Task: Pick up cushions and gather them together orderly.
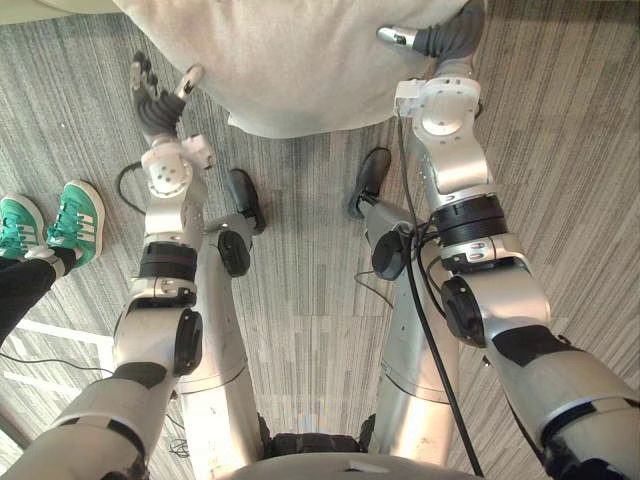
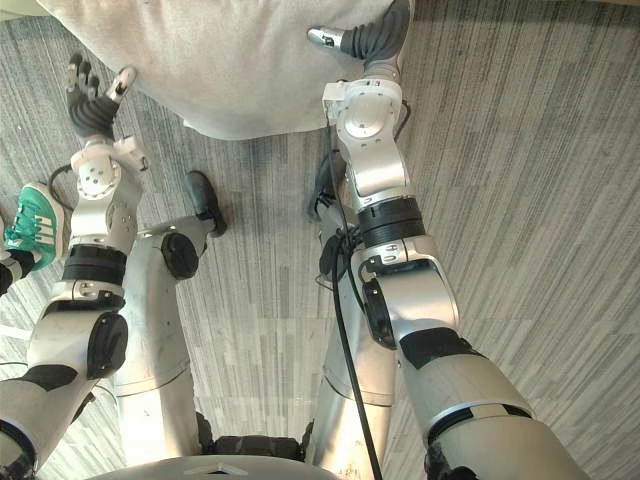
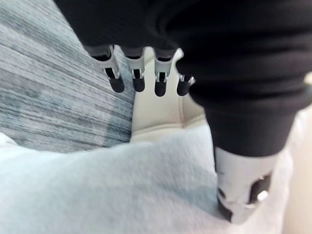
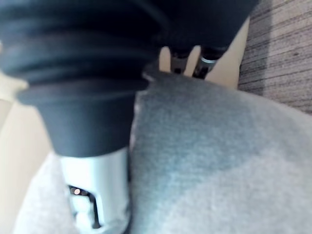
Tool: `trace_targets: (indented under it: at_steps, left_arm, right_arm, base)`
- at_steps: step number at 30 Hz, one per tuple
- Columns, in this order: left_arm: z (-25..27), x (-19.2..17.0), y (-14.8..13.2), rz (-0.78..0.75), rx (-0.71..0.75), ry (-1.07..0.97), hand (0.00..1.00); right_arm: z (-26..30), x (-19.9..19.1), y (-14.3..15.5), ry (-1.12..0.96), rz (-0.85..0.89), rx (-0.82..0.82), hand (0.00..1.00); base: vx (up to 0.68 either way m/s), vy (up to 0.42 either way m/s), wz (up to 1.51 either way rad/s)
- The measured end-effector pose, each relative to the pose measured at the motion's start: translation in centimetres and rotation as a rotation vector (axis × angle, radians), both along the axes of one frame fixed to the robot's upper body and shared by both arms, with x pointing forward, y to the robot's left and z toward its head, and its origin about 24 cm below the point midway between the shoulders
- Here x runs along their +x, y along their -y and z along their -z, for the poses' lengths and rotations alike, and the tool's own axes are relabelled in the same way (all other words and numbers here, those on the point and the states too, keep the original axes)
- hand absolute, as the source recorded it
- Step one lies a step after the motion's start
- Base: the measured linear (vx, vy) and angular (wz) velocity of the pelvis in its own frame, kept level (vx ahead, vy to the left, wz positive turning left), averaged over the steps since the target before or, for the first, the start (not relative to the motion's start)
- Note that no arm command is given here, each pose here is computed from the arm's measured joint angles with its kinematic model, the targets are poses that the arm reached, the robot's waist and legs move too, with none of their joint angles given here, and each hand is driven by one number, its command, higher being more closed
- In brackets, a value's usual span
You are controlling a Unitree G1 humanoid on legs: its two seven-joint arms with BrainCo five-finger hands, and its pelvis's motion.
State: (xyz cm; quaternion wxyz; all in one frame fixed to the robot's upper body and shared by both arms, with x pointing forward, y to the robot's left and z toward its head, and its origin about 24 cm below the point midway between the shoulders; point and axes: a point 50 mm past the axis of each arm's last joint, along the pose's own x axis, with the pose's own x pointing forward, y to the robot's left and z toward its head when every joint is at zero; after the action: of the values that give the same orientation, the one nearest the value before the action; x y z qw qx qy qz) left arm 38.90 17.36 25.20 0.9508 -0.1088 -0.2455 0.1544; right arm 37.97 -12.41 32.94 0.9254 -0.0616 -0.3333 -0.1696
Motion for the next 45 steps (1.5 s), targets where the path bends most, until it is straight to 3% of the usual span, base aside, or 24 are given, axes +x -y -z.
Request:
trace_targets:
  at_steps: [6, 12, 27, 35, 45]
  left_arm:
    - [-2.5, -0.1, 1.7, 0.008, 0.007, 0.063, 1.00]
    - [-2.6, -0.2, 1.6, -0.015, -0.002, 0.065, 1.00]
    - [0.6, -1.9, 1.7, -0.001, 0.027, 0.056, 1.00]
    - [5.1, -4.1, 2.7, 0.004, -0.009, 0.002, 1.00]
    - [15.6, -9.3, 3.4, 0.036, -0.057, -0.258, 1.00]
  right_arm:
    - [-1.3, -0.5, -1.4, 0.056, -0.059, 0.062, 1.00]
    - [-1.4, -0.9, -1.3, 0.077, -0.088, 0.098, 1.00]
    - [4.2, -3.0, -2.1, 0.086, -0.219, 0.149, 1.00]
    - [10.3, -4.7, -1.3, -0.015, -0.233, 0.183, 1.00]
    - [20.8, -9.6, 0.2, -0.279, -0.266, 0.202, 1.00]
  base:
    - [-0.05, -0.044, 0.07]
    - [-0.04, -0.067, 0.00]
    - [-0.03, -0.056, -0.07]
    - [0.00, -0.062, 0.00]
    - [0.05, 0.014, -0.05]
